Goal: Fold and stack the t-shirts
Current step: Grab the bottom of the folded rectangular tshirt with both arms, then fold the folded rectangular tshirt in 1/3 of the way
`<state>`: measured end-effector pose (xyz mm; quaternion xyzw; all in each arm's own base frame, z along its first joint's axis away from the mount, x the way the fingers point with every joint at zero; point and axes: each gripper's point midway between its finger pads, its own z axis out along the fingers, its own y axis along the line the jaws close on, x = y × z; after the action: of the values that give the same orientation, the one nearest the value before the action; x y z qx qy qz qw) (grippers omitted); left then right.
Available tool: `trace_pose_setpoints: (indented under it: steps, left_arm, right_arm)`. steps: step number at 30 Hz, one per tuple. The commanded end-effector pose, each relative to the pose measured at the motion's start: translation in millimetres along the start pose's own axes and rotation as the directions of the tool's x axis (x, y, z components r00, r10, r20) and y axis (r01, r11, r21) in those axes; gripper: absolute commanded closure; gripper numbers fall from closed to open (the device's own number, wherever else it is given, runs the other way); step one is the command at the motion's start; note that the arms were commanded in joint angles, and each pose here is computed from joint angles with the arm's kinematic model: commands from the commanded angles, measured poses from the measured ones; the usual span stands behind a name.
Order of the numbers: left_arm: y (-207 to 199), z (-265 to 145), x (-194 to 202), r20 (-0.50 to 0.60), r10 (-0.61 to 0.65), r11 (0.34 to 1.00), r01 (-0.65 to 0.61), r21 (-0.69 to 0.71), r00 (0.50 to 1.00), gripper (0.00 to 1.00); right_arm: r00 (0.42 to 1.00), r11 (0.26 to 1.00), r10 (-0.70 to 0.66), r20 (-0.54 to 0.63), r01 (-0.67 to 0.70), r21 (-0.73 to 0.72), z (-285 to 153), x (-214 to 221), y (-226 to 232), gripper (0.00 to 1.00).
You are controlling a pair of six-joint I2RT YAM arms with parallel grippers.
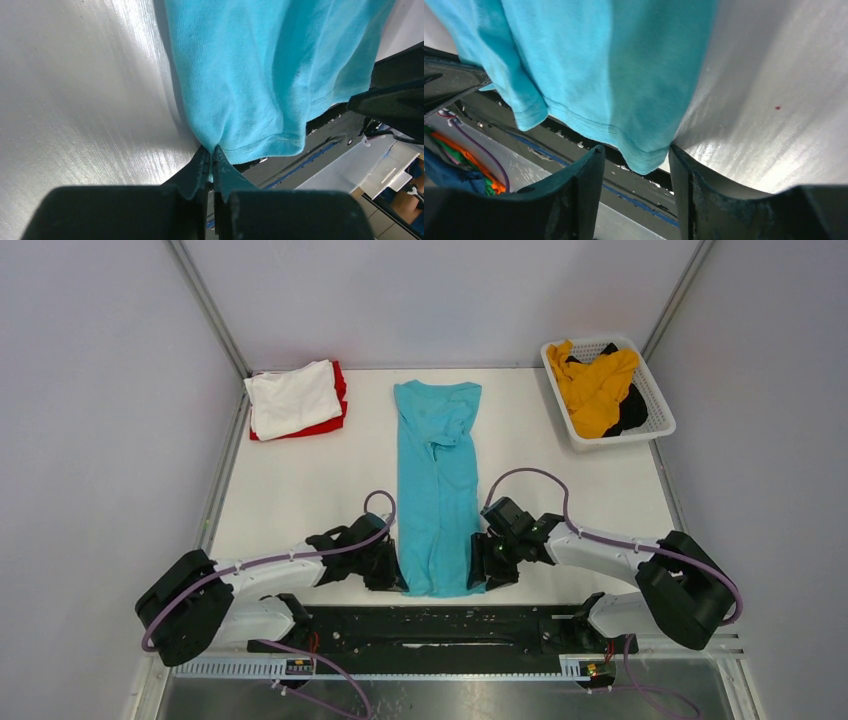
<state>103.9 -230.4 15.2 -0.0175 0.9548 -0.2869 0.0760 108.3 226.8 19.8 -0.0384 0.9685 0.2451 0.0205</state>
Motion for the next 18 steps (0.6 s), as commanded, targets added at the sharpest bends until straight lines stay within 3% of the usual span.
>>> trace_pose_setpoints:
  steps: [1, 7, 11, 18]
  left_arm:
    - [11, 2, 7, -0.006, 0.002, 1.0, -0.002, -0.019, 1.0, 1.0]
    - [12, 0, 14, -0.023, -0.005, 1.0, 0.005, -0.006, 1.0, 1.0]
    - [15, -6, 20, -0.026, -0.01, 1.0, 0.01, -0.014, 1.0, 1.0]
    - [-2, -26, 34, -0.032, 0.031, 0.997, -0.029, 0.065, 0.999, 1.0]
  right_arm:
    - [0.999, 0.997, 0.033, 0.019, -0.035, 0.064, -3, 7, -15, 0.46]
    - [0.999, 0.996, 0.039, 0.025, -0.041, 0.073, 4, 7, -20, 0.71]
    - [0.999, 0.996, 0.037, -0.008, -0.036, 0.076, 3, 17, -25, 1.0]
    - [0.997, 0.997, -0.034, -0.072, 0.029, -0.07, -18, 52, -7, 1.0]
